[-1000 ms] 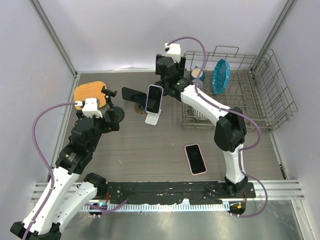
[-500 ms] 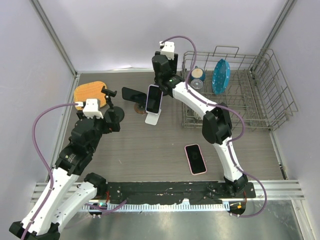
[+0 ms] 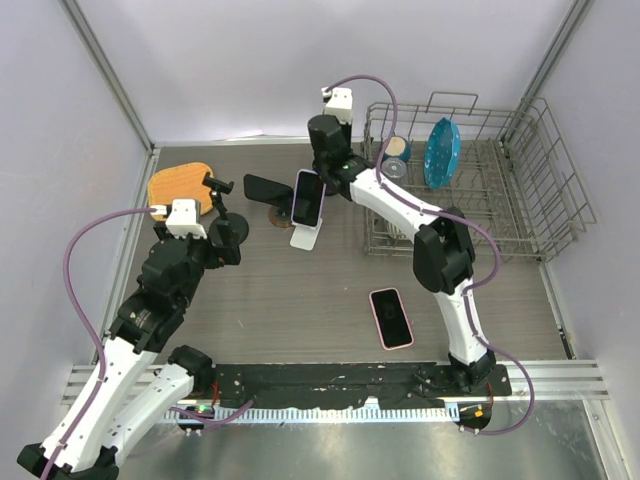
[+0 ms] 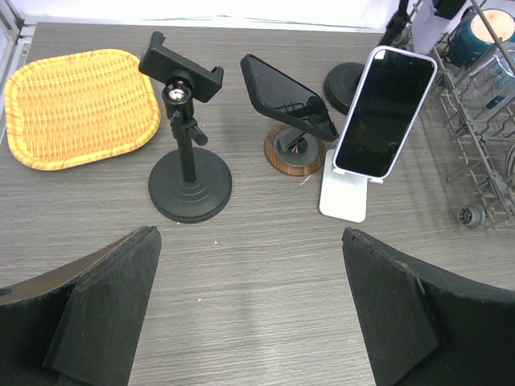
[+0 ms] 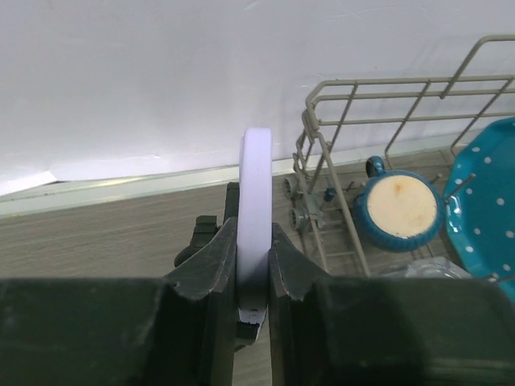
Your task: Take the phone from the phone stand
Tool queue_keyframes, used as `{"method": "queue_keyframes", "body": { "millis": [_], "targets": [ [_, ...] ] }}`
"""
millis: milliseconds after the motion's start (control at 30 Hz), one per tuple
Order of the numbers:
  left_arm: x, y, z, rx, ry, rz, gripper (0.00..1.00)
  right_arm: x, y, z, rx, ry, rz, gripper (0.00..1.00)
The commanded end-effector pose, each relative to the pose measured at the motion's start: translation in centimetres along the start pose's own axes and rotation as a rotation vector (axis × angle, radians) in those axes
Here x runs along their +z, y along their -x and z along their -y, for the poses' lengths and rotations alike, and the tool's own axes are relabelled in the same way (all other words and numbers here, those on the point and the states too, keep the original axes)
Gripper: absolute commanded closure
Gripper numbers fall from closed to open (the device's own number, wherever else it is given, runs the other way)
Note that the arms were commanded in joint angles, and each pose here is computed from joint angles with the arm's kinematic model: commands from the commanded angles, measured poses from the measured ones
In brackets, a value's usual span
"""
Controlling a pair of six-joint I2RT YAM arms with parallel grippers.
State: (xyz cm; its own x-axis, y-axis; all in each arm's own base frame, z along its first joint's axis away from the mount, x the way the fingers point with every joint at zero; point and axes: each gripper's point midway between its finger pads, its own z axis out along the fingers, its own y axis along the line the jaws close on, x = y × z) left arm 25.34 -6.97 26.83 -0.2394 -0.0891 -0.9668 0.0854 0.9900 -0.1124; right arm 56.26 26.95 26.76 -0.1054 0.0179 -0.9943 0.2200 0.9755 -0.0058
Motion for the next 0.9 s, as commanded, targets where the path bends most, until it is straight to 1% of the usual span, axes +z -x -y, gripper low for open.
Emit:
{"method": "queue_keyframes", "body": {
  "millis": [0,200,267,333,367,400,433,467,500,533,600,667,867],
  "targets": [
    [0.0,0.8,0.2,0.008,-0.01,0.037,0.0,-2.5,6.7,3.7,0.074,-0.036,0.093,0.98],
    [0.1,0.8,0.2,0.008,-0.012,0.04,0.0,-5.2,7.5,6.2,0.1,-0.013,0.095,0.99],
    [0.1,0.7,0.2,0.008,-0.012,0.04,0.0,-5.8,6.4,6.6,0.09,0.007,0.077,0.99],
    [0.2,0.6,0.2,0.009,-0.01,0.037,0.0,-6.9,7.2,7.2,0.11,0.034,0.083,0.99],
    [0.2,0.7,0.2,0.009,-0.011,0.041,0.0,-7.2,6.1,7.4,0.102,0.042,0.066,0.99],
    [0.2,0.7,0.2,0.012,-0.011,0.038,0.0,-8.0,6.8,7.9,0.116,0.056,0.075,0.99],
    [0.2,0.6,0.2,0.011,-0.01,0.037,0.0,-8.4,5.7,8.0,0.1,0.064,0.058,0.99],
    [0.2,0.6,0.2,0.012,-0.011,0.038,0.0,-8.8,5.6,7.7,0.101,0.098,0.053,0.99],
    [0.3,0.5,0.2,0.013,-0.01,0.036,0.0,-9.7,6.5,8.0,0.119,0.123,0.065,0.99],
    [0.3,0.6,0.2,0.014,-0.01,0.037,0.0,-10.2,5.6,7.7,0.107,0.147,0.05,0.99],
    [0.4,0.5,0.3,0.014,-0.015,0.036,0.0,-11.4,5.9,7.3,0.117,0.211,0.051,0.99],
    [0.4,0.5,0.4,0.015,-0.021,0.036,0.0,-12.5,5.2,6.4,0.103,0.278,0.037,0.99],
    [0.7,0.0,0.6,0.02,-0.029,0.022,0.0,-15.2,4.3,5.4,0.078,0.358,0.028,0.99]
  ]
}}
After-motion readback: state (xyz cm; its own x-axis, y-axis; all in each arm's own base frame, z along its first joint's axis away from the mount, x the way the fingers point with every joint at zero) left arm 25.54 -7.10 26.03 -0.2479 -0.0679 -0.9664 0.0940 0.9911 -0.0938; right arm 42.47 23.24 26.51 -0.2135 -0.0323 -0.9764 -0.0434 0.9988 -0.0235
